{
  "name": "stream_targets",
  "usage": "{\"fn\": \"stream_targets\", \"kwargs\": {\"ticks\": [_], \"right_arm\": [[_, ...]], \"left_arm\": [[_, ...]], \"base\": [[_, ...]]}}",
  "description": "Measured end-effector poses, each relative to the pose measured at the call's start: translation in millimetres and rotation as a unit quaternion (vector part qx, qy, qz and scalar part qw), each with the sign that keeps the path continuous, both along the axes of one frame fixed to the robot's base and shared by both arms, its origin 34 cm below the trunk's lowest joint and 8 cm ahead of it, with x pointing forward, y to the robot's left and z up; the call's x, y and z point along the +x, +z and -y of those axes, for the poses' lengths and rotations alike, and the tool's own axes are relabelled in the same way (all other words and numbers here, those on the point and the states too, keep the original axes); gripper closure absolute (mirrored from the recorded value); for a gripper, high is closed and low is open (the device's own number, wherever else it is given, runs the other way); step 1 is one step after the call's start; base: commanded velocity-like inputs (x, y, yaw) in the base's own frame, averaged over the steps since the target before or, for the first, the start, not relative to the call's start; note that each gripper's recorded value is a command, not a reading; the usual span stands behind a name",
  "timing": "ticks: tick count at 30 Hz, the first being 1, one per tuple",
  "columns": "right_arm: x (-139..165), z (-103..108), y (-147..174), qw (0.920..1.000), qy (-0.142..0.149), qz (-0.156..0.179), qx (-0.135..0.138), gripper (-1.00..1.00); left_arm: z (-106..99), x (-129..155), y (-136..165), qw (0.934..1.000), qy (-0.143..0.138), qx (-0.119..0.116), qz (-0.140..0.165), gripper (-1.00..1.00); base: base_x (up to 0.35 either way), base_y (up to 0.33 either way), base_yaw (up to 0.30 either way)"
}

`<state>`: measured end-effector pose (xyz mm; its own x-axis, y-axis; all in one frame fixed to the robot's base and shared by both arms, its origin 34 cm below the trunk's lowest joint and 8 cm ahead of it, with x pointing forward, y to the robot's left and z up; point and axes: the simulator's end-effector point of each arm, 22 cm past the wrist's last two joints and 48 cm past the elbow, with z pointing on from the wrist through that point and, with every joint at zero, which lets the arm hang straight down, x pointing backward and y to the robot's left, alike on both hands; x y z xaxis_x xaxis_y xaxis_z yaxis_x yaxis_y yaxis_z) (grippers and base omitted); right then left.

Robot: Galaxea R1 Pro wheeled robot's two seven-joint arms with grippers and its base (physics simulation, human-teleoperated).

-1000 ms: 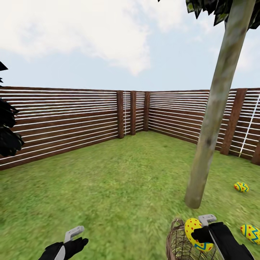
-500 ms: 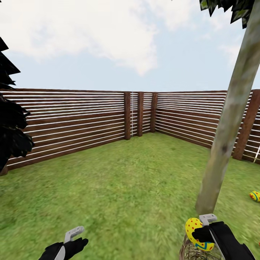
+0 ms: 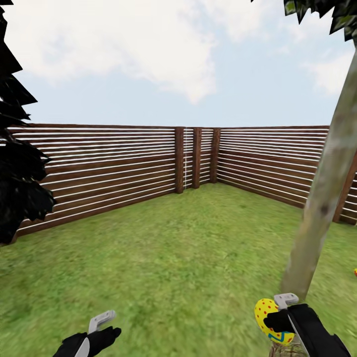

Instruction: Take the three Easter eggs out of the wicker basket on the lawn in the garden, then place them on the lawn next to a single tree (choose any tree) so that all three eggs are next to the same tree and none are left in the basket.

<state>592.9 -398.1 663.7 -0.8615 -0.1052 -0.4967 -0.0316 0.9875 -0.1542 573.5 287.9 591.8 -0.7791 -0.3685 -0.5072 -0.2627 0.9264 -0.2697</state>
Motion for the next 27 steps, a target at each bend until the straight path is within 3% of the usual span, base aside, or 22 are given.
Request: {"fn": "stream_targets", "kwargs": {"ticks": [10,17,20,27], "right_arm": [[1.3,-2.5,17.4,1.0000,0.001,0.000,0.001,1.00],[1.7,0.4,29.3,1.0000,0.000,0.000,0.000,1.00],[1.6,1.0,34.6,1.0000,-0.001,0.000,0.000,1.00],[1.5,1.0,46.1,1.0000,-0.001,0.000,0.000,1.00]], "left_arm": [[0.1,0.3,17.0,1.0000,0.000,-0.001,-0.001,-1.00],[0.3,0.7,28.3,1.0000,0.002,-0.003,-0.001,-1.00],[3.9,-9.9,22.9,0.9998,-0.002,-0.006,-0.017,-1.00],[5.4,-9.9,34.1,0.9998,-0.003,-0.006,-0.017,-1.00]], "base": [[0.330,0.067,0.000],[0.131,0.292,0.000],[0.217,0.287,-0.014],[0.247,0.267,-0.273]]}}
